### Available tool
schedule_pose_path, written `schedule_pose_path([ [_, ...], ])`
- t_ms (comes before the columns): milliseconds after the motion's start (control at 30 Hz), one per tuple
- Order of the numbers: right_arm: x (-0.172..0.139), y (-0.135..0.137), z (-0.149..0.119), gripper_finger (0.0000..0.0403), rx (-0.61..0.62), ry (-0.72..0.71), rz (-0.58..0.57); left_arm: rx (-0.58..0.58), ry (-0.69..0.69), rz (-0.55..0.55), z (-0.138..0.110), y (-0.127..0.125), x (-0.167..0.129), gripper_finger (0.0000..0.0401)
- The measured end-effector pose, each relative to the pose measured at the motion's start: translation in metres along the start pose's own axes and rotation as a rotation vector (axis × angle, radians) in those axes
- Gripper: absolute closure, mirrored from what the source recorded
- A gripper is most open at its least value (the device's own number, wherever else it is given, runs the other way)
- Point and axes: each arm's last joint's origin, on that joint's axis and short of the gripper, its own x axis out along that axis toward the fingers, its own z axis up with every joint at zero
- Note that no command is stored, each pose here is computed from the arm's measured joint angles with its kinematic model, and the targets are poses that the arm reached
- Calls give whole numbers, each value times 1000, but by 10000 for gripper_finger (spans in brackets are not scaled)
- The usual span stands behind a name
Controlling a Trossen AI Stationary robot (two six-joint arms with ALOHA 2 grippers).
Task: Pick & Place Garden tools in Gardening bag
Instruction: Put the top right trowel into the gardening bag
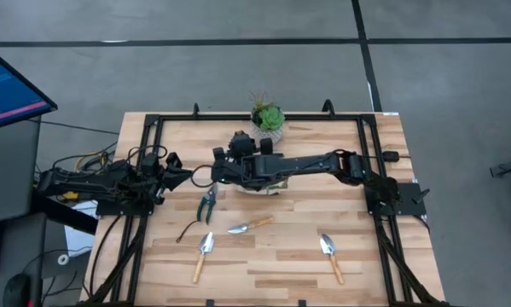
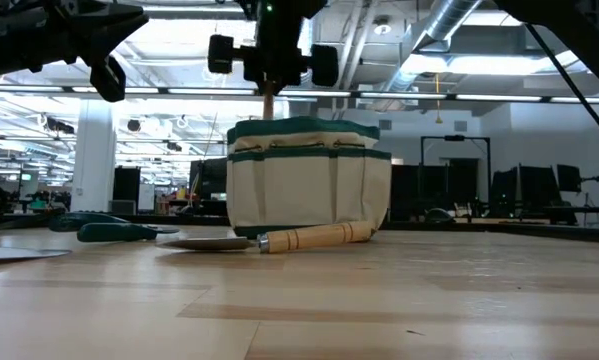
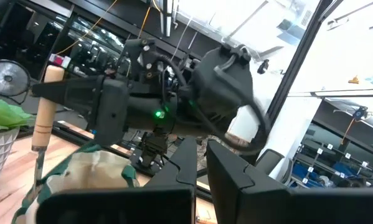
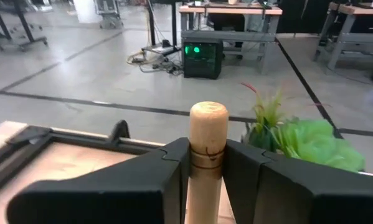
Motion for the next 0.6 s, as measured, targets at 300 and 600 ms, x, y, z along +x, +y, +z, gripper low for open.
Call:
schedule_pose_path([
  [300,8,1,2,343,15,32,22,0,0,0,0,0,0,393],
  [600,5,-10,-8,343,-58,93,-10,0,0,0,0,0,0,393],
])
